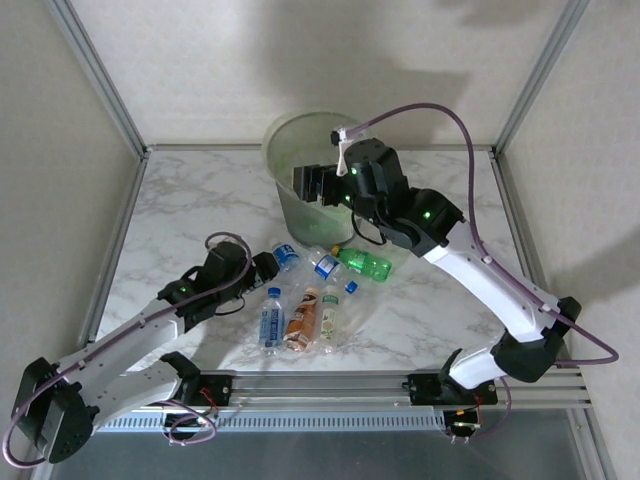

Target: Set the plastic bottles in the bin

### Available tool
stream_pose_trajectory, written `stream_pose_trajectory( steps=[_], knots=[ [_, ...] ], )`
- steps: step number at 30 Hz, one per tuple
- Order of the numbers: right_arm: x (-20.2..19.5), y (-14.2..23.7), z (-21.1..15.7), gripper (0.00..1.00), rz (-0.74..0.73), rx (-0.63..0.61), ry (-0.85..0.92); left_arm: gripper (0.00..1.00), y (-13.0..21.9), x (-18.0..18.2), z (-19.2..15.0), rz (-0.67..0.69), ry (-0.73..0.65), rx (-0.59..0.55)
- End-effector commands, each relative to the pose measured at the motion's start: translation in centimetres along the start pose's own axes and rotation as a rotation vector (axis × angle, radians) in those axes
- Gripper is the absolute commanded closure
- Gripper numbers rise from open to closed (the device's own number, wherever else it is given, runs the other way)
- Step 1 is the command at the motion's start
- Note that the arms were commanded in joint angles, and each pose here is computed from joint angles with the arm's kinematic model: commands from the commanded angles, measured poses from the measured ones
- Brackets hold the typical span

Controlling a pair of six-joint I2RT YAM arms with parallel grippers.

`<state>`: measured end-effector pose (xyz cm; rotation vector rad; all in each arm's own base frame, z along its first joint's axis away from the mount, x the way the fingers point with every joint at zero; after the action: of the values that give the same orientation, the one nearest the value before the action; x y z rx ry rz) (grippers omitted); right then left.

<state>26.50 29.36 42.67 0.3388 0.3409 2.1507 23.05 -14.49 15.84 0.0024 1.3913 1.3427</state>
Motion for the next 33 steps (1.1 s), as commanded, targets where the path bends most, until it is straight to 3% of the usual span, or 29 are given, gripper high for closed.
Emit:
stream_pose_trajectory(
  steps=[1,12,20,33],
  knots=[
    [-0.2,0.4,-1.7,0.16,-0.044,0.028,-0.015,0.24,-0.2,0.4,-0.6,0.05,-0.016,-0.01],
    [-1.9,1.8,-3.7,0.14,-0.098,0.015,-0.069,0.26,0.6,3.3,-5.0,0.216,-0.25,0.108],
    [-1.9,2.1,-3.7,0.14,-0.094,0.008,-0.088,0.23,-0.6,4.2,-7.1,0.208,-0.283,0.135],
    [-2.0,1.7,-4.0,0.13,-0.103,0.023,-0.086,0.22,-1.7,6.7,-8.6,0.314,-0.354,0.165]
  ],
)
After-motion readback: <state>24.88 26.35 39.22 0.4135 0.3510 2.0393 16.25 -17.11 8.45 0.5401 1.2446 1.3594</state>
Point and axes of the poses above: each hand's point on the last joint's axis, 136 mm out from that joint toward the fingers, its own y axis back along the fingers, its own x axis along the line the jaws close on, z = x × y, the point moved 4 cm from there along y, back along the fingers, and after that the axes turned 12 degrees about y, right-handed, at the moved point
